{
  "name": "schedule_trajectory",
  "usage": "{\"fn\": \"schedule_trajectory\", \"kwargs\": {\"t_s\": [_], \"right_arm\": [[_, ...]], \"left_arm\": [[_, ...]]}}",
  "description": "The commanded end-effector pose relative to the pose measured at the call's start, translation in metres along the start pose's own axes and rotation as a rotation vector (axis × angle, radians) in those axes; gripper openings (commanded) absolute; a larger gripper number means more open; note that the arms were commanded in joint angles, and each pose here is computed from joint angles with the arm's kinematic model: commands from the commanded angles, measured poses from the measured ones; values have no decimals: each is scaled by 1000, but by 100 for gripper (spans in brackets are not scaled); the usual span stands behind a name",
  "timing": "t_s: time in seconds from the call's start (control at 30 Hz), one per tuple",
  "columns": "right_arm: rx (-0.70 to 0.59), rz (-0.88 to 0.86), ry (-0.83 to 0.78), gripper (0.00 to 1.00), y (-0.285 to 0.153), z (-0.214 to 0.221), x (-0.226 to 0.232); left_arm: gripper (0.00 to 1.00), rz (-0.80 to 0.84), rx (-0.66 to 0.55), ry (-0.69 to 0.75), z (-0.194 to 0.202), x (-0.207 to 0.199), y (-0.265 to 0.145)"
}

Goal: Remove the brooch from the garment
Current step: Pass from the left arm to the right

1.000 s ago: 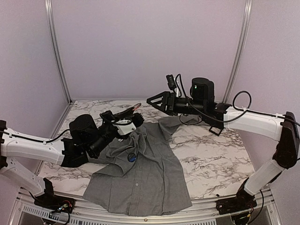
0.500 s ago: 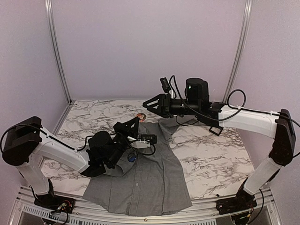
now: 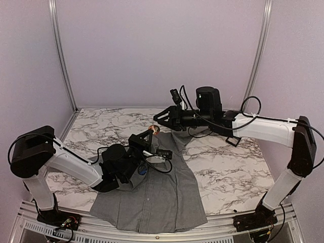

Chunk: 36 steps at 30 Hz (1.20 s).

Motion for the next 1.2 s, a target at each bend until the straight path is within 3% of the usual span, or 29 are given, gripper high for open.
{"fn": "schedule_trajectory", "kwargs": {"t_s": [0.0, 0.33, 0.7, 1.17], "right_arm": [[-1, 12, 14, 41, 4, -6, 3], [15, 36, 59, 34, 3, -4, -13], [1, 81, 93, 33, -1, -1, -30], [55, -10, 123, 30, 5, 3, -30]], "left_arm": [[0, -294, 142, -269, 23, 52, -5], [0, -290, 162, -274, 23, 51, -3], [0, -291, 192, -288, 25, 55, 1], [0, -291, 210, -303, 23, 55, 6]]}}
Point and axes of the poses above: each gripper's point midway between its finger pads, its own y axis out along the fingers, its own x axis along the line the jaws close on, z = x × y, the point moved 9 cm from there along -y, back along the fingers, and after that the axes turned 8 degrees about y, right-handed, at the moved point
